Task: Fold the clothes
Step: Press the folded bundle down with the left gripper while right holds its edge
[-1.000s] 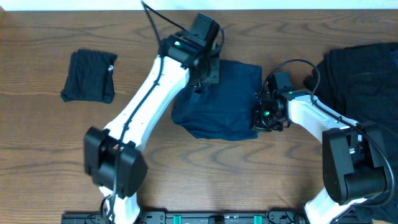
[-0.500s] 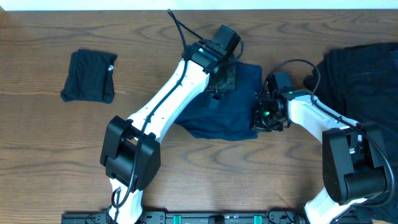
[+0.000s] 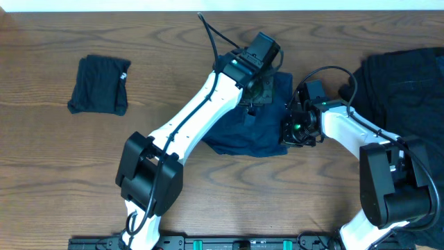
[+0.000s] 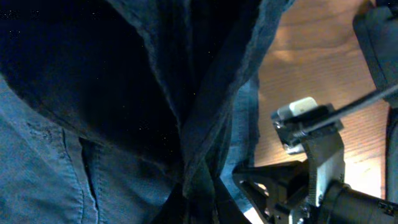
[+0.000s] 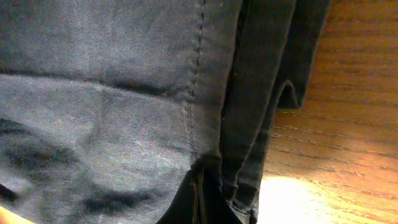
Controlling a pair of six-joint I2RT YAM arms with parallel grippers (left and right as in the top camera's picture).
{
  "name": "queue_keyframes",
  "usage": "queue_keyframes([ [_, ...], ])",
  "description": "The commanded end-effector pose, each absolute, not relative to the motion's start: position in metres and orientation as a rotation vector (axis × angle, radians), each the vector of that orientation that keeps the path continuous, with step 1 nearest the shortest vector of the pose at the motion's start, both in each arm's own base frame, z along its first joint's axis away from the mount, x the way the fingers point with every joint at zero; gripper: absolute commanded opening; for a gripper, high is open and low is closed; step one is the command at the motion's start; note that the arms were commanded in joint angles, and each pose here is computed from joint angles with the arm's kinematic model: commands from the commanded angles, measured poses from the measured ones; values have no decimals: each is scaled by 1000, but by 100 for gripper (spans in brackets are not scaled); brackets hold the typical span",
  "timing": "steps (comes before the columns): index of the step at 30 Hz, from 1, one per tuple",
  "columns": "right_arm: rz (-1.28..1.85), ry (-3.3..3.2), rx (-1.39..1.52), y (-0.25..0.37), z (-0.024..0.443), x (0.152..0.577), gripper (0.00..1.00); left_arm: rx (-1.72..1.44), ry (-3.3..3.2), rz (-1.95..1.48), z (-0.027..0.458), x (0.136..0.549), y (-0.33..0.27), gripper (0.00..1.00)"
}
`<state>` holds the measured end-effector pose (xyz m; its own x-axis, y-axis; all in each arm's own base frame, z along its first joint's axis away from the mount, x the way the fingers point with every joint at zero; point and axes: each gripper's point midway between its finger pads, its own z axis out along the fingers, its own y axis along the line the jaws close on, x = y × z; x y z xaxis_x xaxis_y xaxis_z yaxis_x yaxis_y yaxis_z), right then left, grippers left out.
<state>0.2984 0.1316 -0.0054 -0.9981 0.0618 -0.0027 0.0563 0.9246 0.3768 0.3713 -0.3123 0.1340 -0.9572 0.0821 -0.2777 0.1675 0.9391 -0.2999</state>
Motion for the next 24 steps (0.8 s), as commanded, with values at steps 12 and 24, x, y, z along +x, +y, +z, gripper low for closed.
queue_keyframes([
  [12, 515, 3172, 117, 125, -29, 273, 15, 159, 2800, -521, 134, 376, -332, 22],
  [24, 631, 3108, 73, 101, 59, 298, 19, 227, 2714, -674, 166, 390, -330, 63],
])
